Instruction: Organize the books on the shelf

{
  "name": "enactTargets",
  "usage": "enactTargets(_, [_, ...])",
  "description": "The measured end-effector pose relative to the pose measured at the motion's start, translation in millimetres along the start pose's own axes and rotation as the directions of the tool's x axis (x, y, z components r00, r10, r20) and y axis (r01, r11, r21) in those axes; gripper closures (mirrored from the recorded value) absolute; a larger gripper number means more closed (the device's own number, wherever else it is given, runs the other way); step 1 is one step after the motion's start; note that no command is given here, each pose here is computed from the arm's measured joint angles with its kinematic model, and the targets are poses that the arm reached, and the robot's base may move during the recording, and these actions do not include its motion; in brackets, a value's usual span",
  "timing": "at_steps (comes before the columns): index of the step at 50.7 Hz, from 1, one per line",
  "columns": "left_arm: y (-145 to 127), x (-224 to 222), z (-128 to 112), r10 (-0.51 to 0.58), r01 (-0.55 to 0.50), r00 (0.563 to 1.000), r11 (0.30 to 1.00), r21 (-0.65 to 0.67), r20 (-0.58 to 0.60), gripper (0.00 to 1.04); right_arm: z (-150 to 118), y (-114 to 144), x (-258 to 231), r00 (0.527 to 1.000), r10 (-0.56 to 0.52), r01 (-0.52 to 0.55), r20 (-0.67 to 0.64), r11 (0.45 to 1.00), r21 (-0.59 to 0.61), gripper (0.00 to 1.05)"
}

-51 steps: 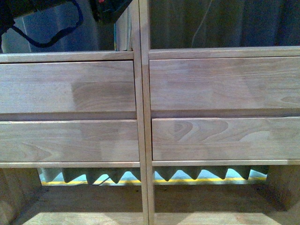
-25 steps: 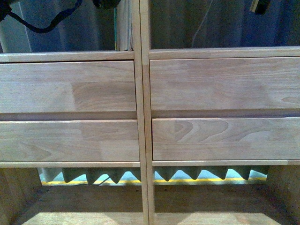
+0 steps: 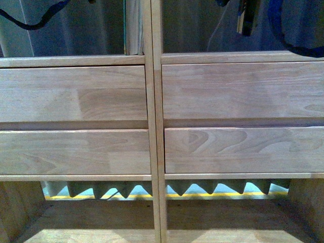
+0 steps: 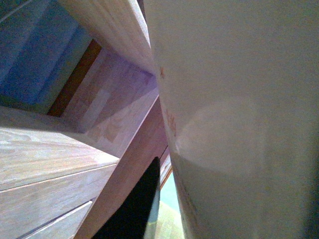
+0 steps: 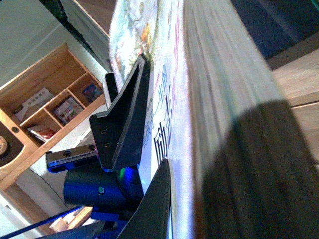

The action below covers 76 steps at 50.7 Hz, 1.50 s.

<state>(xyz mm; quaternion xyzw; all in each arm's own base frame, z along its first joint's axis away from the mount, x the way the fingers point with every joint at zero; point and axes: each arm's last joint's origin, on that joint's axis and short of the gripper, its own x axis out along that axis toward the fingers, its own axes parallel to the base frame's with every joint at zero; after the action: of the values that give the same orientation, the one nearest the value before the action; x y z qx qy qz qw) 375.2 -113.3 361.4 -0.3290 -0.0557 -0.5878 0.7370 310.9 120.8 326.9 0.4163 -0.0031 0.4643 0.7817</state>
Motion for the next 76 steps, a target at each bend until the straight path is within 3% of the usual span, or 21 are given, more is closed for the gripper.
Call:
enactTargets(4, [-0.3, -1.9, 1.9, 0.006, -0.006, 1.0, 1.0, -0.007, 0.015, 0.88, 1.6, -1.6, 3.4, 1.0, -0.013, 0.013, -0.001, 1.0, 0.003, 0.93])
enactTargets(17, [4.2, -14.2, 12.1, 0.039, -0.04, 0.998, 0.998, 0.039, 0.042, 0.88, 8.6, -5.0, 1.5, 0.999, -0.045, 0.045, 0.017, 0.999, 0.002, 0.59])
enactTargets(25, [7.2, -29.4, 28.9, 0.12, -0.127, 0.989, 0.988, 0.092, 0.082, 0.88, 20.9, -14.9, -14.7, 0.991, -0.127, 0.128, 0.028, 0.991, -0.038, 0.39])
enactTargets(31, [10.5, -42.3, 42.5, 0.262, -0.279, 0.956, 0.95, 0.142, 0.129, 0.88, 35.5, -20.1, -37.2, 0.984, -0.171, 0.174, 0.046, 0.98, -0.095, 0.24])
enactTargets(36, [21.7, -57.0, 48.1, 0.512, -0.542, 0.84, 0.799, 0.26, 0.177, 0.88, 61.7, -19.6, -69.2, 0.973, -0.205, 0.221, 0.107, 0.962, -0.158, 0.06])
enactTargets(37, [25.4, -59.9, 48.5, 0.564, -0.593, 0.803, 0.733, 0.333, 0.19, 0.88, 68.9, -18.6, -78.2, 0.97, -0.21, 0.229, 0.121, 0.958, -0.175, 0.06])
enactTargets(40, [31.0, -63.1, 48.8, 0.611, -0.637, 0.763, 0.653, 0.411, 0.211, 0.88, 78.3, -17.2, -90.7, 0.963, -0.221, 0.249, 0.153, 0.948, -0.199, 0.07])
enactTargets(46, [47.1, -63.9, 56.6, 0.671, -0.683, 0.678, 0.423, 0.595, 0.301, 0.88, 92.7, -12.2, -120.1, 0.953, -0.225, 0.271, 0.204, 0.934, -0.234, 0.07])
enactTargets(55, [60.1, -49.9, 79.6, 0.639, -0.675, 0.636, 0.188, 0.713, 0.433, 0.88, 90.7, -1.0, -156.0, 0.953, -0.214, 0.264, 0.214, 0.933, -0.242, 0.07])
enactTargets(63, [76.5, -32.3, 95.0, 0.602, -0.648, 0.644, 0.103, 0.754, 0.471, 0.88, 78.3, 13.0, -190.2, 0.952, -0.202, 0.259, 0.229, 0.932, -0.252, 0.07])
enactTargets(76, [131.8, 5.1, 91.6, 0.646, -0.681, 0.6, 0.103, 0.725, 0.471, 0.88, 58.8, 34.1, -228.8, 0.94, -0.193, 0.257, 0.283, 0.943, -0.212, 0.07])
